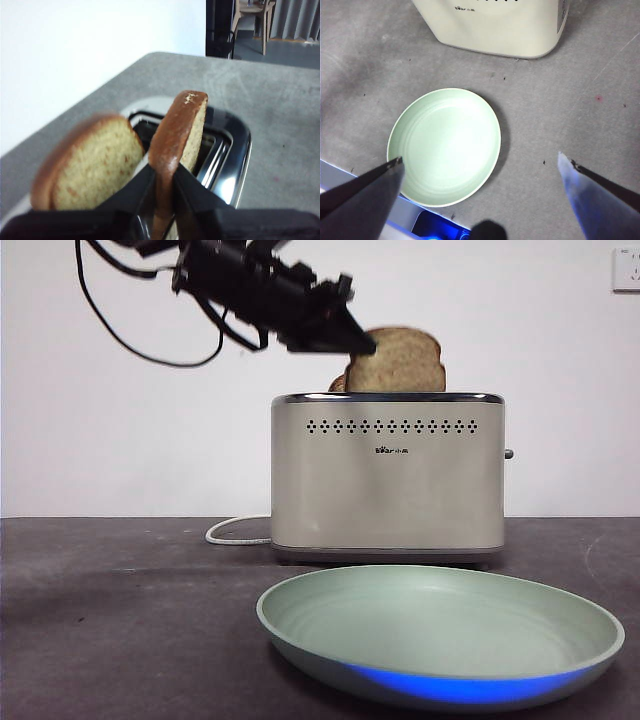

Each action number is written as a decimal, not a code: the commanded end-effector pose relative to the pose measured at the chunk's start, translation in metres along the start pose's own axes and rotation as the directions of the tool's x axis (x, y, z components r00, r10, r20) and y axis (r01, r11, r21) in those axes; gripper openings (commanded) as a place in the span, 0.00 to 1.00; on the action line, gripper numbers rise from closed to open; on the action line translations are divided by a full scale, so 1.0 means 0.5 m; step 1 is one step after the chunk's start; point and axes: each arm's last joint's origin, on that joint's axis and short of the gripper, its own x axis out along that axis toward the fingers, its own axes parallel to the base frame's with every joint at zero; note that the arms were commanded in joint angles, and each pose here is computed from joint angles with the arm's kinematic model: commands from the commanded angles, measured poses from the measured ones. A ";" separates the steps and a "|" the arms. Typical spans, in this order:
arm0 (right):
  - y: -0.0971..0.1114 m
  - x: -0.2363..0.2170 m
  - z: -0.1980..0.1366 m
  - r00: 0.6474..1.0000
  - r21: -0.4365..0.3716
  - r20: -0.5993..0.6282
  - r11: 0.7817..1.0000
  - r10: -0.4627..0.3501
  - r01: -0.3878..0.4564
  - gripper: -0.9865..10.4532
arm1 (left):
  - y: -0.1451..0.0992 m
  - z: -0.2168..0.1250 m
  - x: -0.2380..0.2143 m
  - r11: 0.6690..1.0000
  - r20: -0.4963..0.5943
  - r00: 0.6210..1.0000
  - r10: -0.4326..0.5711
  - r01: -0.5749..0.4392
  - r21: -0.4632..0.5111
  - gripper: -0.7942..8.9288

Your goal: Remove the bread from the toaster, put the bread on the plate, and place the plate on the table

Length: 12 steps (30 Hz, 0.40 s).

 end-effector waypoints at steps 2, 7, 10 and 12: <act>0.001 -0.002 0.002 1.000 -0.005 0.007 1.000 0.000 0.000 0.58 | -0.003 0.079 -0.036 0.999 0.091 0.996 0.007 -0.010 0.037 0.07; 0.001 -0.001 0.002 1.000 -0.004 0.006 1.000 0.000 0.000 0.58 | -0.013 0.165 -0.096 0.998 0.141 0.990 0.016 -0.025 0.062 0.07; -0.001 0.004 0.004 1.000 0.000 -0.003 1.000 0.000 0.000 0.58 | -0.025 0.216 -0.145 0.997 0.159 0.987 0.020 -0.031 0.071 0.07; -0.003 0.009 0.007 1.000 0.003 -0.014 1.000 0.001 -0.001 0.58 | -0.037 0.243 -0.180 0.996 0.175 0.984 0.022 -0.036 0.078 0.07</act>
